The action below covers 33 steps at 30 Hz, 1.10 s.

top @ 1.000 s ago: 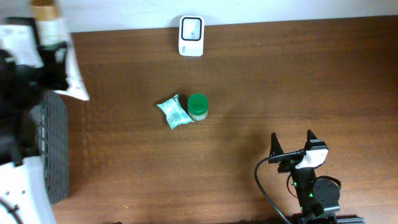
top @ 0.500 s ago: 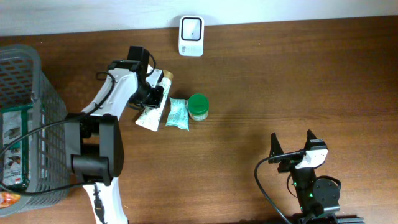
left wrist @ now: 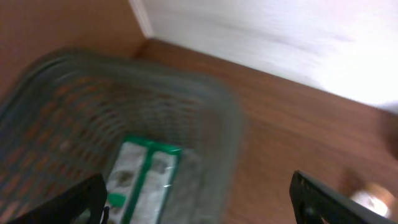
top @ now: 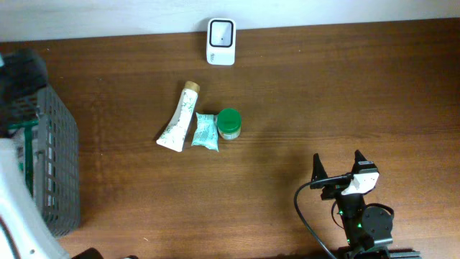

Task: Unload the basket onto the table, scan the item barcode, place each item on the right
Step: 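Take the white tube from the basket with the left gripper, lay it left of packet, then take the green 3M package from the basket with the left gripper, place right of jar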

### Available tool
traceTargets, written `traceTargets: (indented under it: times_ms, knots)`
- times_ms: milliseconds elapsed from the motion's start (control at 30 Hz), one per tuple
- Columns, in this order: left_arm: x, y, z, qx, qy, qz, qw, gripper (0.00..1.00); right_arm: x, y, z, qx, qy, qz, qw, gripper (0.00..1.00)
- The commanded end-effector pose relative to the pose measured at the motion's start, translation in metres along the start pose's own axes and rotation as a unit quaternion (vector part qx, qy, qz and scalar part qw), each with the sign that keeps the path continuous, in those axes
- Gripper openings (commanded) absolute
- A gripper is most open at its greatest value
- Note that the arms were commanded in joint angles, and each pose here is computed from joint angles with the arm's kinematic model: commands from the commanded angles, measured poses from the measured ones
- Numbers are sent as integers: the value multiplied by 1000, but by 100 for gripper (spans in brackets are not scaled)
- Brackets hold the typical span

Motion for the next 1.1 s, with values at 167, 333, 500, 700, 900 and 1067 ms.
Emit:
traceTargets:
  times_ms: [167, 333, 500, 700, 900, 1067]
  knots:
    - [-131, 130, 121, 28, 185, -89, 978, 95, 0, -1, 3, -2, 2, 2, 1000, 98]
    - [-199, 140, 208, -41, 257, -66, 963, 99, 0, -1, 3, -2, 2, 2, 1000, 98]
    - [-215, 154, 236, -50, 305, -99, 946, 86, 0, -1, 3, -2, 2, 2, 1000, 98]
    - [-242, 154, 271, -39, 342, -75, 936, 84, 0, -1, 3, -2, 2, 2, 1000, 98]
    - [-247, 155, 276, -40, 345, -76, 935, 0, 0, -1, 3, -2, 2, 2, 1000, 98]
    - [-234, 172, 263, -80, 351, -136, 923, 0, 0, -1, 3, -2, 2, 2, 1000, 98]
Point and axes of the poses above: each gripper's point midway between its finger pads, its own x axis back along the fingers, its own y axis along the line the jaws close on, z = x × y, the point moved 4 cm from there along x, back along the fingers, and after that the axes turned 9 degrees about x, right-handed, at the moved point
